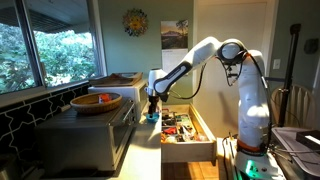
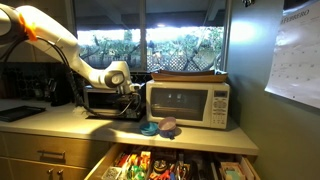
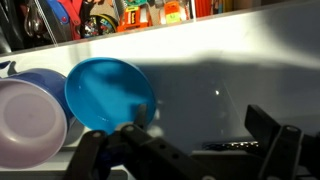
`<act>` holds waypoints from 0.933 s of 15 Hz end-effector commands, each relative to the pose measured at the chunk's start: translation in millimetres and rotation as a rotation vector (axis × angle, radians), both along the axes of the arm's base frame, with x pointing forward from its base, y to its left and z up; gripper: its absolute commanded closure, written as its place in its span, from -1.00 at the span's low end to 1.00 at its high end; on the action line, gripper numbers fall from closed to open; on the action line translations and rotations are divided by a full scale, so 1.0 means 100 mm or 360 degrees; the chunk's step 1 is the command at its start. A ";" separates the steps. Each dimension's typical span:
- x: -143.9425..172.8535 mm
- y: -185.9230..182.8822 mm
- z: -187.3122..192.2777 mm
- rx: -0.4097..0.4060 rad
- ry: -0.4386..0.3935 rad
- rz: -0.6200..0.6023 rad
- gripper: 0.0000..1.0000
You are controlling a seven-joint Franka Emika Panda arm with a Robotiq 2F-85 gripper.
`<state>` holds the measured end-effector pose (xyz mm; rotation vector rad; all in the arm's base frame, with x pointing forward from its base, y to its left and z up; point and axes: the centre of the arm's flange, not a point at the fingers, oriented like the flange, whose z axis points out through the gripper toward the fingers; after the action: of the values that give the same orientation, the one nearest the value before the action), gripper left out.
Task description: Move the blue bowl to the left
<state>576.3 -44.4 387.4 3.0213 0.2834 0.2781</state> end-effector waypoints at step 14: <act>0.18 -0.14 -0.58 -0.0156 -0.0035 0.0057 -0.29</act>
<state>589.7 -51.3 338.9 2.9559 0.3534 0.2747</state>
